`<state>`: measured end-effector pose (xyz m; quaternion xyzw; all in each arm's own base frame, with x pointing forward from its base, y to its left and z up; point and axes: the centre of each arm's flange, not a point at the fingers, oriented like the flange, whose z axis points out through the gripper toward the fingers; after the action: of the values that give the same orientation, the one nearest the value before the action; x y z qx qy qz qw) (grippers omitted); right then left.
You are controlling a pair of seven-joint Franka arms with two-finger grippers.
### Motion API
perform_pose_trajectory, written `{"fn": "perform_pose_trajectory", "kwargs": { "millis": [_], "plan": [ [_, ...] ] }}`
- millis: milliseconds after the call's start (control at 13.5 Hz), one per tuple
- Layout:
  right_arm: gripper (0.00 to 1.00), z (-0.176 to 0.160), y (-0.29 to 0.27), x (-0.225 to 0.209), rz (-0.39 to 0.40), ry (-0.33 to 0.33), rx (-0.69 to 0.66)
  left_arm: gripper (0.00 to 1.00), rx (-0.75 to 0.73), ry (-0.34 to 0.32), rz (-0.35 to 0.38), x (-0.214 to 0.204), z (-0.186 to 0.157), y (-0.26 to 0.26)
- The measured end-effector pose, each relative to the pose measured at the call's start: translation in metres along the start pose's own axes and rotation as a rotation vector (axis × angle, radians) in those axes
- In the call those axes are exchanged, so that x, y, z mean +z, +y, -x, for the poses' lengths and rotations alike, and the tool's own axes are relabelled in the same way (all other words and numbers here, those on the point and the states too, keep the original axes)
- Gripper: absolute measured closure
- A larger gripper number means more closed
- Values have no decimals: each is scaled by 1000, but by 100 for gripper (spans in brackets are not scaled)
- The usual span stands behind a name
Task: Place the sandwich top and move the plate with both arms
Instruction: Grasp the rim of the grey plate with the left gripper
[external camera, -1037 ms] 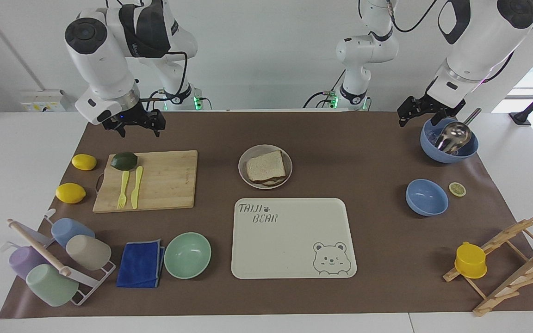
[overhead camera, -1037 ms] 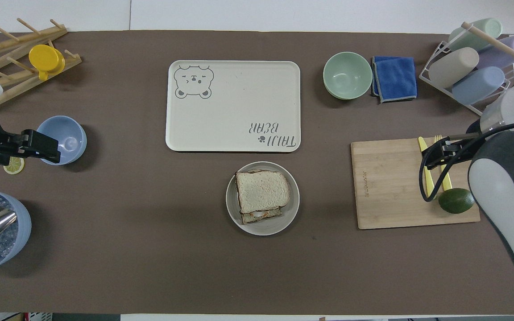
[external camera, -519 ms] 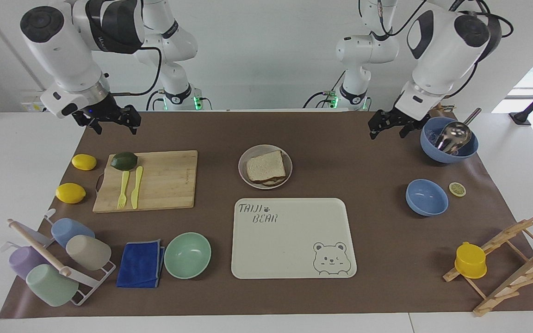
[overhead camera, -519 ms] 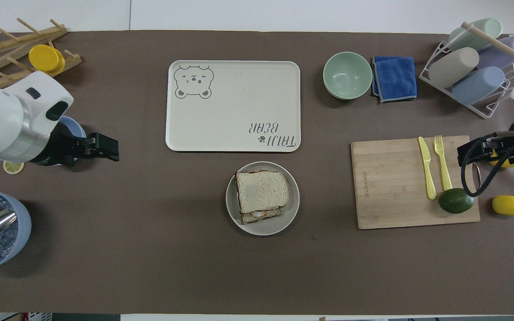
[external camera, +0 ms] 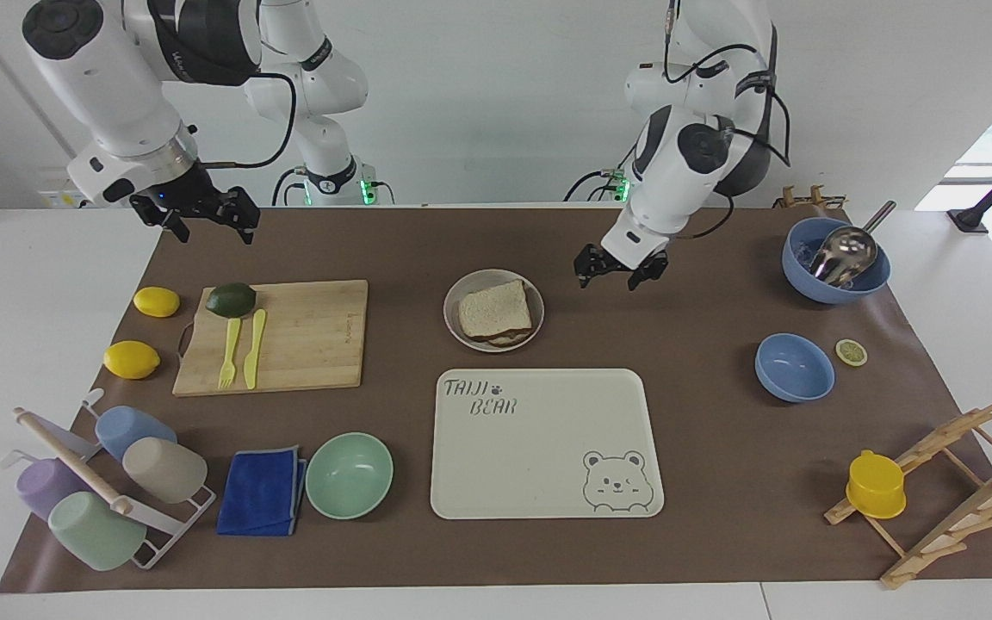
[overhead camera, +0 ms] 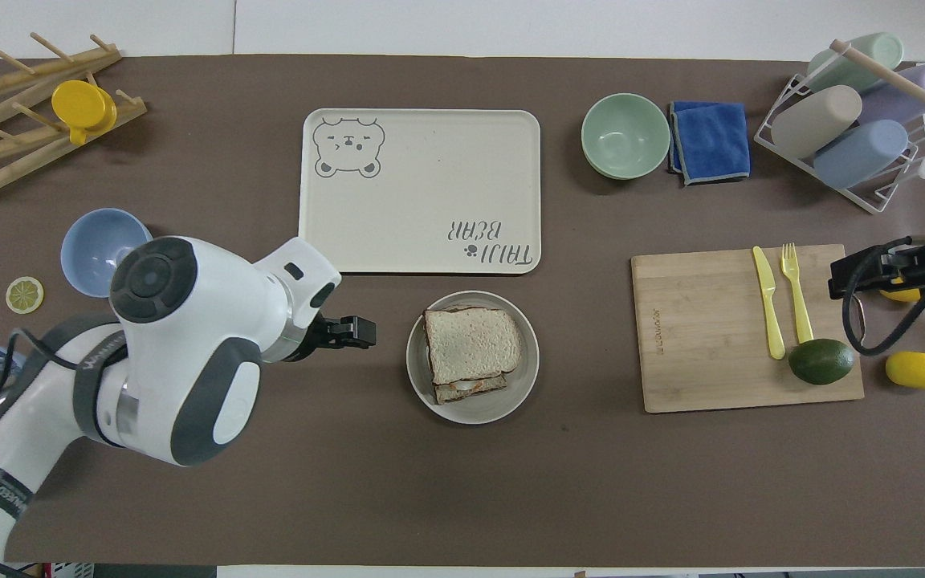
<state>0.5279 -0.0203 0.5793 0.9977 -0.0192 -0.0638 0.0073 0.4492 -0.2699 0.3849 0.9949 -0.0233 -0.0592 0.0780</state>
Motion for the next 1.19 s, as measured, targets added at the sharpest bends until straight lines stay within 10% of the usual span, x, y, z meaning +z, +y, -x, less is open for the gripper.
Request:
{"fn": "perform_pose_trajectory", "kwargs": {
  "millis": [444, 1185],
  "plan": [
    [0, 1, -6, -1, -4, 2, -10, 4, -35, -1, 48, 63, 39, 33],
    [0, 1, -4, -1, -5, 1, -4, 41, -86, 21, 105, 86, 39, 48]
  ]
}}
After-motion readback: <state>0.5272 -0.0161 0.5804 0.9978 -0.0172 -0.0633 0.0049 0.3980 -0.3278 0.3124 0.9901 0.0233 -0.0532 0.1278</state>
